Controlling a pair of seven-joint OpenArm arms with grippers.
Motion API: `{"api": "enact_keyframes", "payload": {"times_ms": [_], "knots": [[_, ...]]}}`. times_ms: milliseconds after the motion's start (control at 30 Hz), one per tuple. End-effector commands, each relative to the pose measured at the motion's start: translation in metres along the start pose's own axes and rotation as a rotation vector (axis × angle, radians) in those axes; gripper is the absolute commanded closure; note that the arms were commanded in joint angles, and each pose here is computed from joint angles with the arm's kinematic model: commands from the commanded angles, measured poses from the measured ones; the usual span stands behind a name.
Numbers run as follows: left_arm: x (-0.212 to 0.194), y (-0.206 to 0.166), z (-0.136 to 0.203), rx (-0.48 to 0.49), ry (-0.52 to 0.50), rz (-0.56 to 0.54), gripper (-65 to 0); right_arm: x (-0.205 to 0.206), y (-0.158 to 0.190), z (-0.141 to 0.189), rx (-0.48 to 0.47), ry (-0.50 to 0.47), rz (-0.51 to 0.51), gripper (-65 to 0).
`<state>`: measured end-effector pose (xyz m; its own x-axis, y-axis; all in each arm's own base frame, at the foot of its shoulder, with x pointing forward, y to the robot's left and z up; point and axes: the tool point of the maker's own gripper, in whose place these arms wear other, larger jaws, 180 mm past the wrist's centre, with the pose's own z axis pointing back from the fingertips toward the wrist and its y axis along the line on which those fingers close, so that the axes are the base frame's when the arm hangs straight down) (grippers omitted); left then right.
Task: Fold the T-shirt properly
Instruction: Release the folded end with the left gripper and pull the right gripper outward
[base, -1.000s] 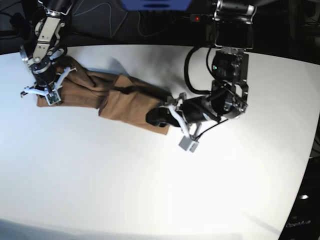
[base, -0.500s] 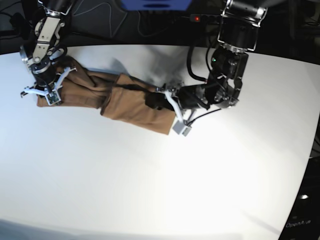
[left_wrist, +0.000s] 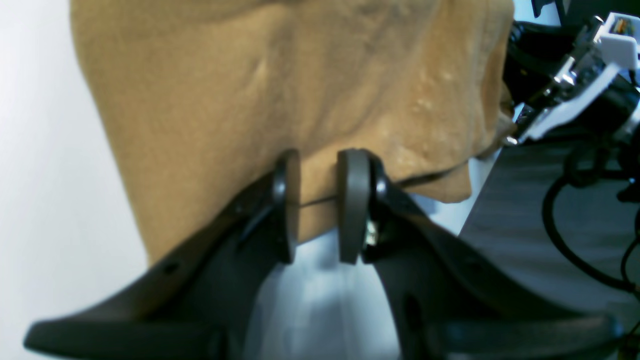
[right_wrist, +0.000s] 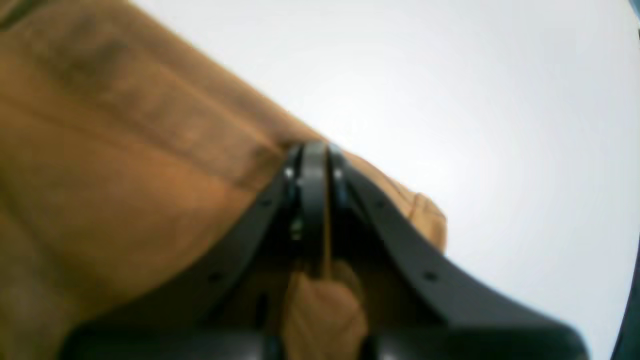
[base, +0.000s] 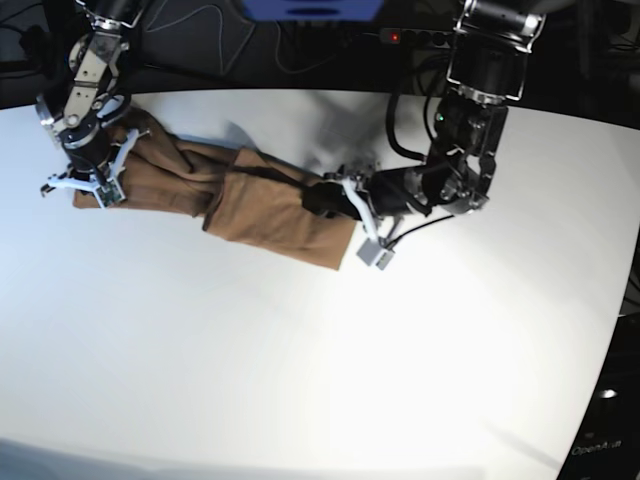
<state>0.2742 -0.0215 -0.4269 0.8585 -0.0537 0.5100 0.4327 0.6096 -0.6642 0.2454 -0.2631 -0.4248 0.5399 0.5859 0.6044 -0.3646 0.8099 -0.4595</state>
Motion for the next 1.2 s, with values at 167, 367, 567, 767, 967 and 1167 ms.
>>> {"api": "enact_keyframes", "payload": {"times_ms": [167, 367, 567, 767, 967, 1167], "knots": [[0.014, 0.0, 0.0, -0.002, -0.055, -0.003, -12.5, 0.037, -0.034, 0.02, -0.105, -0.094, 0.071, -0.4], [-0.005, 0.005, -0.007, -0.004, -0.004, 0.018, -12.5, 0.061, -0.051, 0.034, -0.165, -0.142, 0.119, -0.3], [-0.015, -0.002, -0.011, -0.014, 0.04, -0.012, -9.2, 0.072, -0.071, 0.055, -0.259, -0.163, 0.104, 0.0], [-0.018, -0.001, -0.011, -0.012, 0.052, -0.013, -5.7, 0.063, -0.088, 0.066, -0.309, -0.187, 0.001, 0.0], [-0.04, 0.009, -0.004, 0.01, 0.081, 0.015, -2.8, 0.041, -0.1, 0.068, -0.32, -0.092, -0.123, 0.0], [-0.056, 0.007, 0.003, 0.013, 0.094, 0.019, -2.8, 0.028, -0.116, 0.067, -0.316, -0.014, -0.293, 0.0]]}}
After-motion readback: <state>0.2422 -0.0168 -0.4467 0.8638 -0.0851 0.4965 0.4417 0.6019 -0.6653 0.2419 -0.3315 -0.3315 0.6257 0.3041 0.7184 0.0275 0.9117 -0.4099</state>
